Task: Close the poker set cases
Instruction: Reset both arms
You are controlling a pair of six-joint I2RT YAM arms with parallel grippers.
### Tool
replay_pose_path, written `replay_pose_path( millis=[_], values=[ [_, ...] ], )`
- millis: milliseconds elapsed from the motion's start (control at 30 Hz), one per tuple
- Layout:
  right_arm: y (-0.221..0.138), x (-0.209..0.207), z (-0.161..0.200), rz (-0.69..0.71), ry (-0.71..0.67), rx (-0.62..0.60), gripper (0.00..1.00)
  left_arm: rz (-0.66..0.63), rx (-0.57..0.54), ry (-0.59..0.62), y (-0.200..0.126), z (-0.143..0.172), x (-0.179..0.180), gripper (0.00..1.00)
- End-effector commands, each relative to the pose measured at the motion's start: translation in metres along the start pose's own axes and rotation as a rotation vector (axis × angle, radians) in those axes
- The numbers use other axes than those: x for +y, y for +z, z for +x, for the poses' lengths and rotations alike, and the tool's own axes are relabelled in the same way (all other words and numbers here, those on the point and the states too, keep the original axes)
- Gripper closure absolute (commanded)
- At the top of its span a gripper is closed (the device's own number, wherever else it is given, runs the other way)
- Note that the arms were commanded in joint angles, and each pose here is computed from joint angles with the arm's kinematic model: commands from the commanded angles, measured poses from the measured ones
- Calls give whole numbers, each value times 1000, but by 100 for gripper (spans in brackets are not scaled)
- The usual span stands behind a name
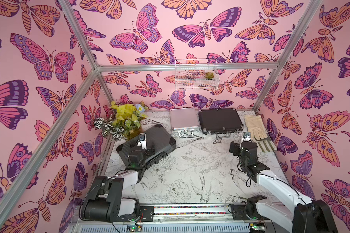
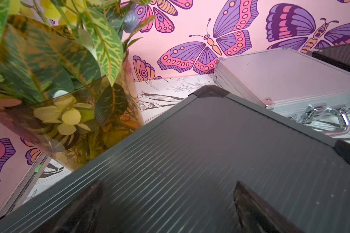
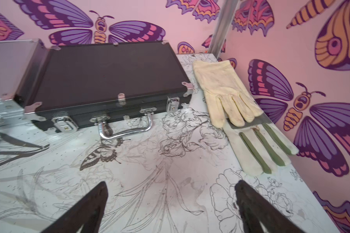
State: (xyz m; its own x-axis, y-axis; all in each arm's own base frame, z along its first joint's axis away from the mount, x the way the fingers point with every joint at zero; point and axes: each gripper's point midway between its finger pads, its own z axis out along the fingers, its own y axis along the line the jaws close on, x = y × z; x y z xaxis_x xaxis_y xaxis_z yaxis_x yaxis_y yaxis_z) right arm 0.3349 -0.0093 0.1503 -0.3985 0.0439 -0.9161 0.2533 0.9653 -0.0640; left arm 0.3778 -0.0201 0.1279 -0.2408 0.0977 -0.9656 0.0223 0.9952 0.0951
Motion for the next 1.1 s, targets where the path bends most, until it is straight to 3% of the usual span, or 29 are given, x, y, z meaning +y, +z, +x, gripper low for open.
replay_pose_path(
  millis=[0, 167, 467, 567, 600, 1067],
  values=[
    [5, -11, -11, -12, 52, -71, 1, 0, 60, -14, 1, 33, 8, 0],
    [27, -6, -11, -9, 15, -103, 1, 10, 84, -25, 12, 40, 10, 0],
    [66, 8, 20, -29, -13, -92, 1, -115, 92, -66, 14, 42, 31, 0],
    [71, 4, 26, -48, 15, -81, 1, -162, 124, -81, 13, 48, 39, 0],
    [72, 4, 26, -52, 17, -71, 1, -170, 110, -89, 21, 37, 41, 0],
    [75, 5, 27, -89, 27, -43, 1, -163, 103, -85, 20, 37, 40, 0]
  ],
)
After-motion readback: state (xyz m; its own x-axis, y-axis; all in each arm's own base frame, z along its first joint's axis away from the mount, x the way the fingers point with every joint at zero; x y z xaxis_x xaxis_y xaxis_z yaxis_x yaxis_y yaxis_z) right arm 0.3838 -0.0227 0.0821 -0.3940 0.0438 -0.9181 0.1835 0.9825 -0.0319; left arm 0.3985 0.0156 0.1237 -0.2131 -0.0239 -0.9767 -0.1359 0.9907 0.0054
